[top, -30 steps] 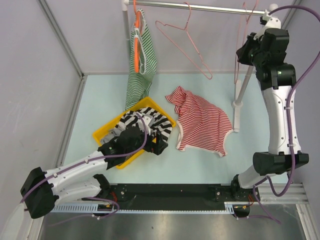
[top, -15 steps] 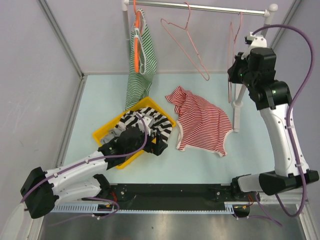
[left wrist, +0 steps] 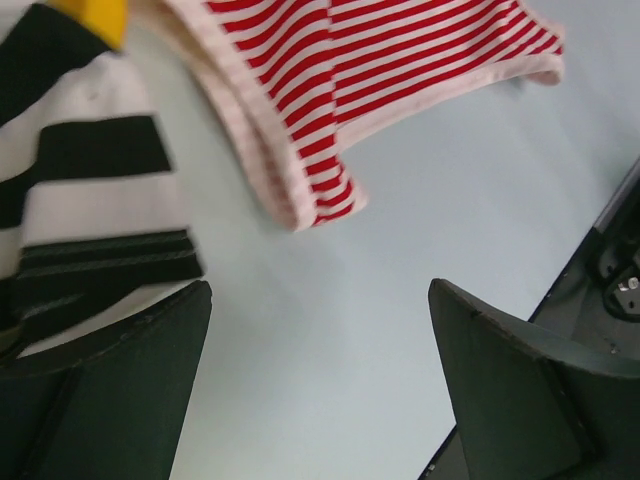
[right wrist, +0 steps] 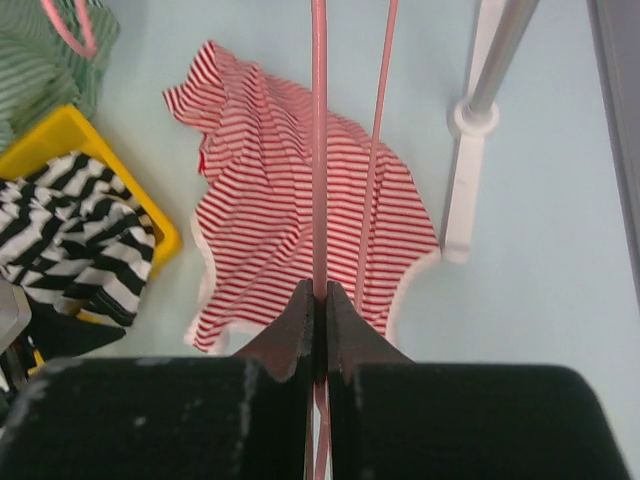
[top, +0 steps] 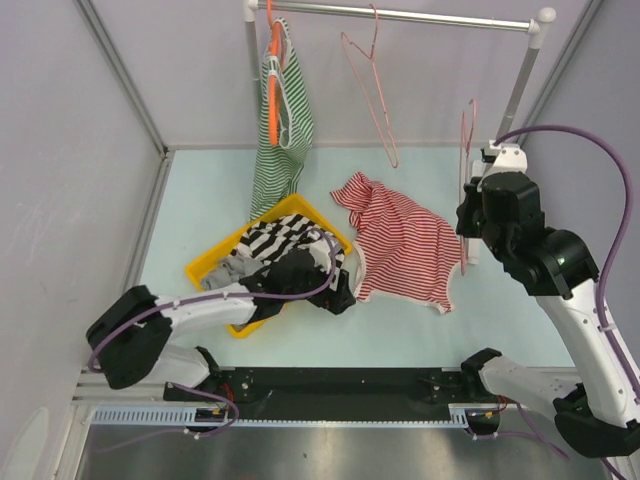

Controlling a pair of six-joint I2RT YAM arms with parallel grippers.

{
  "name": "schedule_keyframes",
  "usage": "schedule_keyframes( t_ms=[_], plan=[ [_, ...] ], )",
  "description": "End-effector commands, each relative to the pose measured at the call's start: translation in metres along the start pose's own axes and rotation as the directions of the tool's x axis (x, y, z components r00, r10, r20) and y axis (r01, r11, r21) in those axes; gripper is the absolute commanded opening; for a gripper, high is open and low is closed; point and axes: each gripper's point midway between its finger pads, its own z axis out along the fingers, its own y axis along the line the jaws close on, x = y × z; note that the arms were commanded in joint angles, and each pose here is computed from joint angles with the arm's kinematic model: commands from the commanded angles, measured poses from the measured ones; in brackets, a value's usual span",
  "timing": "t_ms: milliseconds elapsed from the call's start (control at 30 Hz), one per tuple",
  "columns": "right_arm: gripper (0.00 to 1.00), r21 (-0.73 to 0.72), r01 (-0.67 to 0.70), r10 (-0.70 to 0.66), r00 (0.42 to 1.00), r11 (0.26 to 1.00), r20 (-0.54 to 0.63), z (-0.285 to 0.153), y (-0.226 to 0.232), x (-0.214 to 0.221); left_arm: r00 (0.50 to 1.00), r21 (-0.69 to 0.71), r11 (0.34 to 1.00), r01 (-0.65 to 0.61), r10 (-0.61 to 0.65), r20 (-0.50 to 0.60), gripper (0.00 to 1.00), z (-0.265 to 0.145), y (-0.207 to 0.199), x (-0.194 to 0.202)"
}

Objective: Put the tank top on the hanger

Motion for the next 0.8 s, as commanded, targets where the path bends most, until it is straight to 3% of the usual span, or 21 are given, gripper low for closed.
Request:
schedule_keyframes(
  t_ms=[0, 133, 333, 767],
  plan=[
    [0.0, 0.041, -0.033, 0.036, 0.997, 0.999, -0.067, -0.008, -0.011, 0.029, 0.994, 0.172, 0.985, -0.023, 0.004, 0.11, 0.93, 0.024, -0.05, -0.047],
    [0.0, 0.016, -0.032, 0.034, 0.991, 0.999, -0.126, -0.014, -0.01, 0.049, 0.996, 0.176, 0.984, -0.006, -0.01, 0.09, 0.87, 0.047, -0.054, -0.049],
    [0.0, -0.035, -0.058, 0.05, 0.979, 0.998, -0.197, -0.011, -0.001, 0.077, 0.998, 0.057, 0.997, 0.054, -0.055, 0.021, 0.81, 0.071, -0.032, -0.037],
    [0.0, -0.092, -0.09, 0.06, 0.956, 0.992, -0.288, -0.002, 0.012, 0.115, 0.994, 0.021, 0.994, 0.104, -0.103, -0.033, 0.73, 0.086, -0.022, -0.016]
  ],
)
